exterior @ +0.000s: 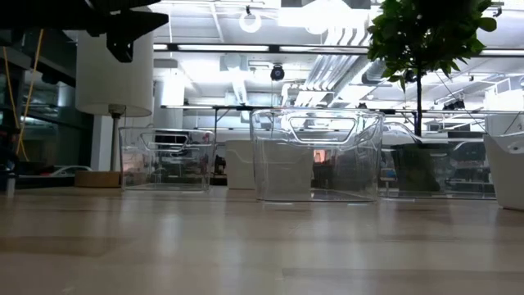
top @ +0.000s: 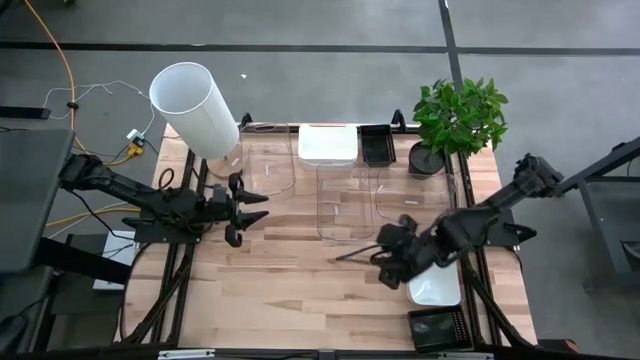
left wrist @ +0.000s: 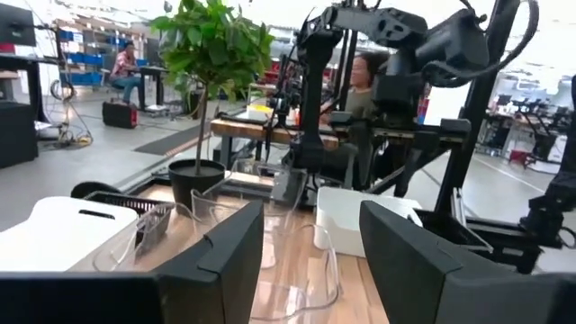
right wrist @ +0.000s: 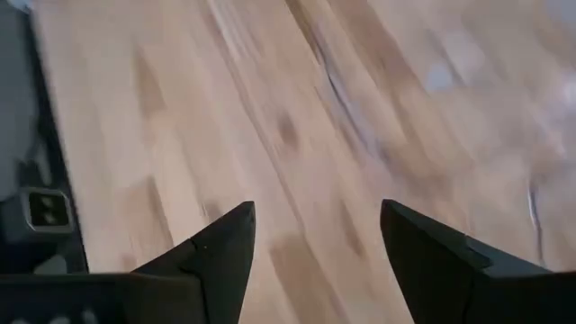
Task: Stack baskets by color
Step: Stack the bottom white bin on top of the top white bins
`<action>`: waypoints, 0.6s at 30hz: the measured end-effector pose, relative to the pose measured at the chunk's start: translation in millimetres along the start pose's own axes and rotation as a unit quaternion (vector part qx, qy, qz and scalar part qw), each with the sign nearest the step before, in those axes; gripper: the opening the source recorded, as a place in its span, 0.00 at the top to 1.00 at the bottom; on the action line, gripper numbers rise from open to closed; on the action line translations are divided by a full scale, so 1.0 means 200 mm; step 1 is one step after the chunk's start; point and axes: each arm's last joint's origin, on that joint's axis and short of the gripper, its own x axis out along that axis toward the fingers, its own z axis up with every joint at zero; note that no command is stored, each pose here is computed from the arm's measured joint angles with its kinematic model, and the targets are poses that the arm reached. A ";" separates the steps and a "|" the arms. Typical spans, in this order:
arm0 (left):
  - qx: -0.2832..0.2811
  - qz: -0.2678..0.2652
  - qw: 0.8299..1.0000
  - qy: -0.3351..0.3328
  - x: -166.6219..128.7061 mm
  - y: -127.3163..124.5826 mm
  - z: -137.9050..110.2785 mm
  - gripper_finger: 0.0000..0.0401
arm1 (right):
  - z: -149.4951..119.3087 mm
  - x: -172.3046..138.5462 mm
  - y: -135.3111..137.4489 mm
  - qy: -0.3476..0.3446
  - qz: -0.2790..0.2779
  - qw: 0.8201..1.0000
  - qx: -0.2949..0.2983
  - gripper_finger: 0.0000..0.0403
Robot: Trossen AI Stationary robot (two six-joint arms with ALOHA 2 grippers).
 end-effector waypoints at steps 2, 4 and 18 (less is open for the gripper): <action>0.000 -0.001 1.000 0.002 0.00 0.00 0.00 0.57 | -0.08 0.00 -0.02 0.038 -0.039 0.998 0.042 0.44; -0.001 -0.003 1.000 0.004 0.00 0.00 0.00 0.57 | -0.17 0.02 -0.03 0.071 -0.070 0.991 0.093 0.44; -0.001 -0.026 1.000 0.008 0.00 -0.01 -0.01 0.57 | -0.56 0.30 -0.10 0.142 -0.103 0.942 0.285 0.44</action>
